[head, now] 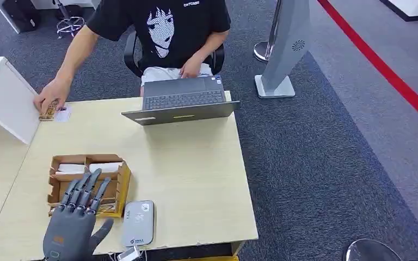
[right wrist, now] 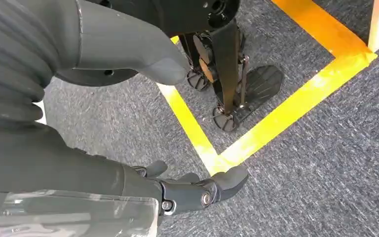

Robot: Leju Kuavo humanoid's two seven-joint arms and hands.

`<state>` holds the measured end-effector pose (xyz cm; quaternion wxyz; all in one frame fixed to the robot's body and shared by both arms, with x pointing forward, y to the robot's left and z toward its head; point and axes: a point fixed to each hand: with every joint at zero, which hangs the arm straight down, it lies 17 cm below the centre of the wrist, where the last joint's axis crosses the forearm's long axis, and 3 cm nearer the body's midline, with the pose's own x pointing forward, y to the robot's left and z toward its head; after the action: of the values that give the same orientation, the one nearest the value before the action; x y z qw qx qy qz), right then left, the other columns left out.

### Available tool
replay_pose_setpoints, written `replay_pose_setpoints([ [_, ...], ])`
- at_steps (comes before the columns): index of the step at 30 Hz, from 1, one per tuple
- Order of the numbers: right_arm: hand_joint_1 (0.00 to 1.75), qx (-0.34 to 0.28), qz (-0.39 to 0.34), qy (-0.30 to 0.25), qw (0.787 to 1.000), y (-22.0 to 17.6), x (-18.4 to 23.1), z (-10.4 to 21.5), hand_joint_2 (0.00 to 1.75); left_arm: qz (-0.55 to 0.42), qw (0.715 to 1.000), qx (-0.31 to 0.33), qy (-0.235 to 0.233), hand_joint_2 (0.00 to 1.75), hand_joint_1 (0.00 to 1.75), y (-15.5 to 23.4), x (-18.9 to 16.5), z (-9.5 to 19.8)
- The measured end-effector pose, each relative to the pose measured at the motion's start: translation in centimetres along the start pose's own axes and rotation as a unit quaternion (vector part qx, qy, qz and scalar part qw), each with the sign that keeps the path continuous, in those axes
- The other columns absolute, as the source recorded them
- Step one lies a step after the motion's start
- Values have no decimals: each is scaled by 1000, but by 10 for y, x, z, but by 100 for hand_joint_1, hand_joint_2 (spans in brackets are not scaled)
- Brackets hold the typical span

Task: Pass the card to the sensor for recognition and then transmit it.

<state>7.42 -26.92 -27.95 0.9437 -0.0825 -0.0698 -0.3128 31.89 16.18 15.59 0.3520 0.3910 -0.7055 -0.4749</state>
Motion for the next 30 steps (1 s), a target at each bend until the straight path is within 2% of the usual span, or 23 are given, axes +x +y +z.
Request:
replay_pose_setpoints([
  [9, 0, 0, 1, 0, 1000, 1, -1, 0, 175, 1, 999, -36, 38, 175, 0, -32, -11, 17],
  [20, 0, 1, 8, -2, 1000, 1, -1, 0, 175, -35, 996, -36, 73, 175, 0, -47, -39, 20],
  [30, 0, 8, 23, -6, 1000, 4, 0, 1, 175, -48, 991, -28, 119, 175, 0, -63, -82, 19],
])
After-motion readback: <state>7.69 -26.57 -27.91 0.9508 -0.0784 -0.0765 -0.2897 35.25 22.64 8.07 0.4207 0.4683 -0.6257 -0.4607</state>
